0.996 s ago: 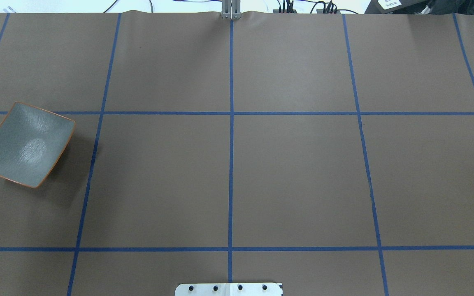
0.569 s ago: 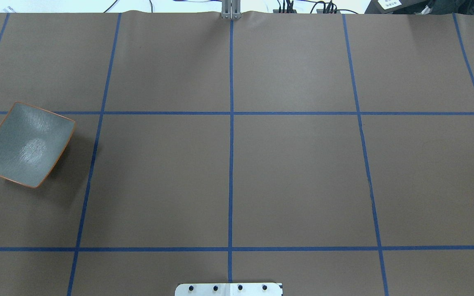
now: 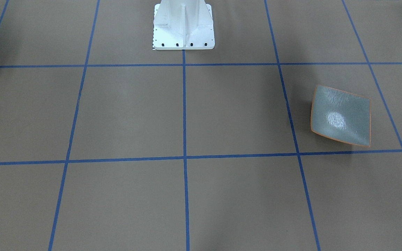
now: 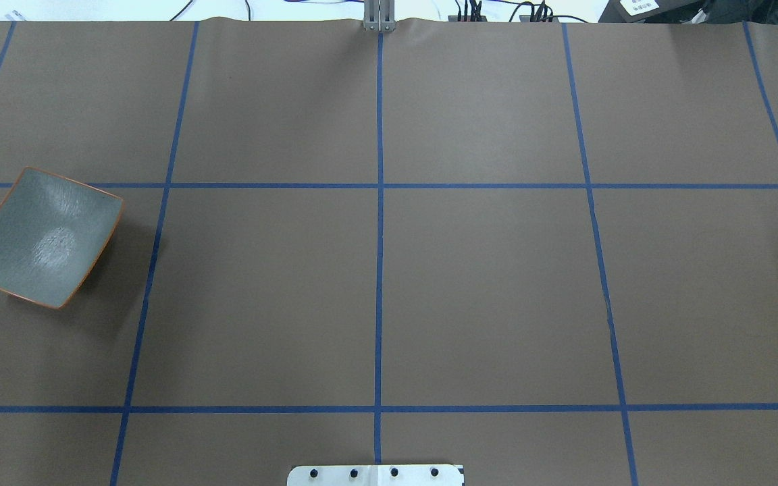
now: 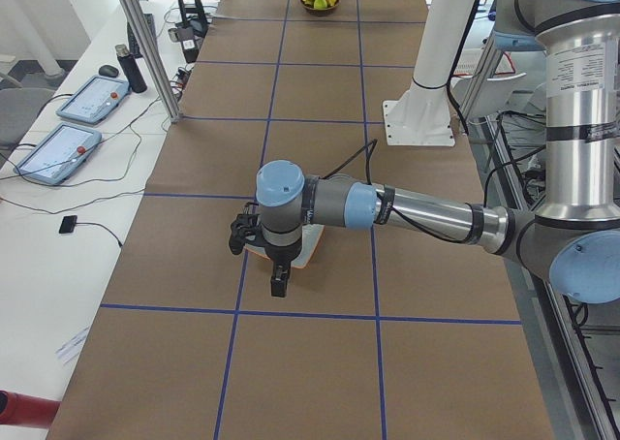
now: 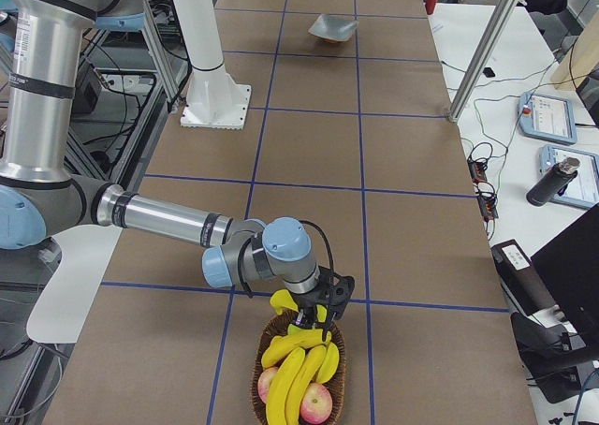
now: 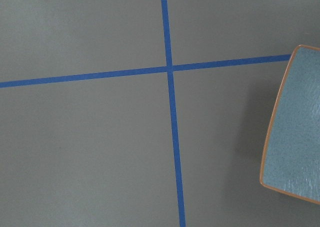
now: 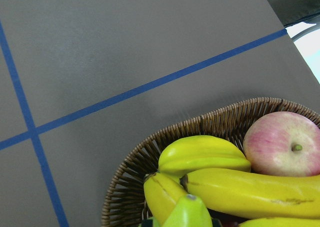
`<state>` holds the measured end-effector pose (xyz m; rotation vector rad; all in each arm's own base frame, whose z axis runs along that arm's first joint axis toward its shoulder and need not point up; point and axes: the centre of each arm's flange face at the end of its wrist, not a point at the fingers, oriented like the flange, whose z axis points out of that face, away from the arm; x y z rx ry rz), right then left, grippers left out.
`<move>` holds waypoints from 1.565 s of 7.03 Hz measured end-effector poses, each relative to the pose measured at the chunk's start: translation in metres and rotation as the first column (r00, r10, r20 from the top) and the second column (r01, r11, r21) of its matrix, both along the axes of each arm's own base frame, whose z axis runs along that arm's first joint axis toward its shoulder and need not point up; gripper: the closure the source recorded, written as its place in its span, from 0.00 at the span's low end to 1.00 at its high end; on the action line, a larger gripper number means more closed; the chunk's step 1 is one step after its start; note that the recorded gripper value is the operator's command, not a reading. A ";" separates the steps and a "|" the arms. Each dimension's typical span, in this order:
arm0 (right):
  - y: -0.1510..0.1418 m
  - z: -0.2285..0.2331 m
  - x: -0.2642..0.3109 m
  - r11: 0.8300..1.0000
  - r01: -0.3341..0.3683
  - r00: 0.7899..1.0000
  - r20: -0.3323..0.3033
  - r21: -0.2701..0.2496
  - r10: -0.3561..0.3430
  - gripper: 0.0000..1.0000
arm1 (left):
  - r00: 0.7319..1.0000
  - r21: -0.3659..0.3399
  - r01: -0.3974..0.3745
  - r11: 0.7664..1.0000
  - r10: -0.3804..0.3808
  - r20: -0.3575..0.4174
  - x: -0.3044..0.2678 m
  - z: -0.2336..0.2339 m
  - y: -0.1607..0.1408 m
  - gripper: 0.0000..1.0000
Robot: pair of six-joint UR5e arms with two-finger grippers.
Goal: Transfer all bananas from basket to plate
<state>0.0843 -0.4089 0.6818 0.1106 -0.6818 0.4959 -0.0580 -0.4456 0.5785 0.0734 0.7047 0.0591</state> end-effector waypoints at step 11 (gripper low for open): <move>-0.169 -0.399 -0.250 0.994 -0.015 0.955 0.295 0.104 -0.017 1.00 | 0.989 0.434 0.061 0.899 0.005 -0.149 0.018 -0.159 -0.055 0.00</move>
